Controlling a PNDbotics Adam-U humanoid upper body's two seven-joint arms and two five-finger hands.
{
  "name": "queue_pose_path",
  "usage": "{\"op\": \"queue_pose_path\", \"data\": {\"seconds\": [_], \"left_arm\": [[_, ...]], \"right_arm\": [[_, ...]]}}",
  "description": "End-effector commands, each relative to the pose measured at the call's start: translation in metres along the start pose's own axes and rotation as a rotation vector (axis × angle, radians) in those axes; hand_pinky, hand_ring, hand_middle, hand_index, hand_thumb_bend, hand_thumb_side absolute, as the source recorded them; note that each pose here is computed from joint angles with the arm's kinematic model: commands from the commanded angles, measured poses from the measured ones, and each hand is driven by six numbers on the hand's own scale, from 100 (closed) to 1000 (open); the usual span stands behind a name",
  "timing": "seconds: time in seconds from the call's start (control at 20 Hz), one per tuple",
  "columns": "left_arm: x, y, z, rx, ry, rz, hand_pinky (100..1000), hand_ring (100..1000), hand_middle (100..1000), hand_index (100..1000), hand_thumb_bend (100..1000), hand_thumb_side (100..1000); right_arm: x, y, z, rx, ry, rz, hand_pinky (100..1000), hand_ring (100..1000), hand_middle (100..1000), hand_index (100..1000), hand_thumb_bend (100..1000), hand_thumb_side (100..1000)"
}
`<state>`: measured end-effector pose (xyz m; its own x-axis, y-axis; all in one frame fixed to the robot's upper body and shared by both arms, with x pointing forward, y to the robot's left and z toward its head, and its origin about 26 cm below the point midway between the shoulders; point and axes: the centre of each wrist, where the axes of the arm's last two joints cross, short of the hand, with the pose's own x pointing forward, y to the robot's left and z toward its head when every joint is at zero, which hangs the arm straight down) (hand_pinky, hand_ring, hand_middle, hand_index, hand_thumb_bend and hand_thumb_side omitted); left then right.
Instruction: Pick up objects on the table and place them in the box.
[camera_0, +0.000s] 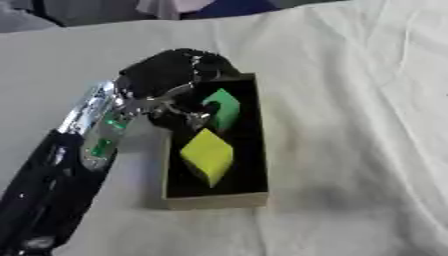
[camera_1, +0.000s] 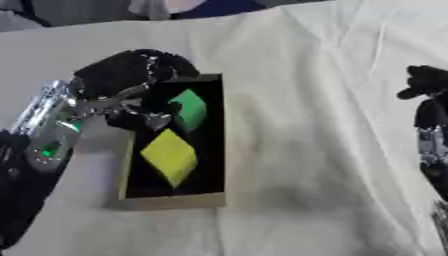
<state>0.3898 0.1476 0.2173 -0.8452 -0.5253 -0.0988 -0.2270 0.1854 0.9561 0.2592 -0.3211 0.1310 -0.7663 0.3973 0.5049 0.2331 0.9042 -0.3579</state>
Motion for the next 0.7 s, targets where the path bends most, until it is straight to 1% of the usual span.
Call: {"op": "queue_pose_path", "data": {"seconds": [0.05,0.1,0.15,0.25,0.4,0.55,0.7], "left_arm": [[-0.003,0.023,0.008,0.128,0.021,0.007,760,783,761,924,100,436],[-0.003,0.026,0.01,0.16,0.027,0.019,737,762,737,920,100,491],[-0.004,0.028,0.011,0.191,0.03,0.033,722,748,719,917,100,521],[-0.004,0.03,0.013,0.248,0.032,0.061,688,715,678,907,100,530],[-0.003,0.034,0.019,0.33,0.026,0.095,663,686,645,895,100,552],[-0.002,0.039,0.027,0.408,0.031,0.124,660,676,633,891,100,566],[0.0,0.046,0.041,0.492,0.053,0.145,662,672,629,888,100,579]], "right_arm": [[0.002,-0.005,-0.003,-0.004,-0.015,0.011,830,841,546,824,100,703],[0.002,-0.005,-0.003,-0.005,-0.015,0.01,830,841,546,824,100,701],[0.002,-0.005,-0.003,-0.006,-0.015,0.009,830,841,547,824,100,700],[0.002,-0.006,-0.003,-0.007,-0.016,0.007,830,841,547,824,100,698],[0.002,-0.007,-0.004,-0.012,-0.019,0.007,829,840,549,823,100,693],[0.002,-0.008,-0.004,-0.017,-0.024,0.008,829,839,550,823,100,689],[0.002,-0.01,-0.005,-0.023,-0.031,0.01,829,838,551,823,100,685]]}}
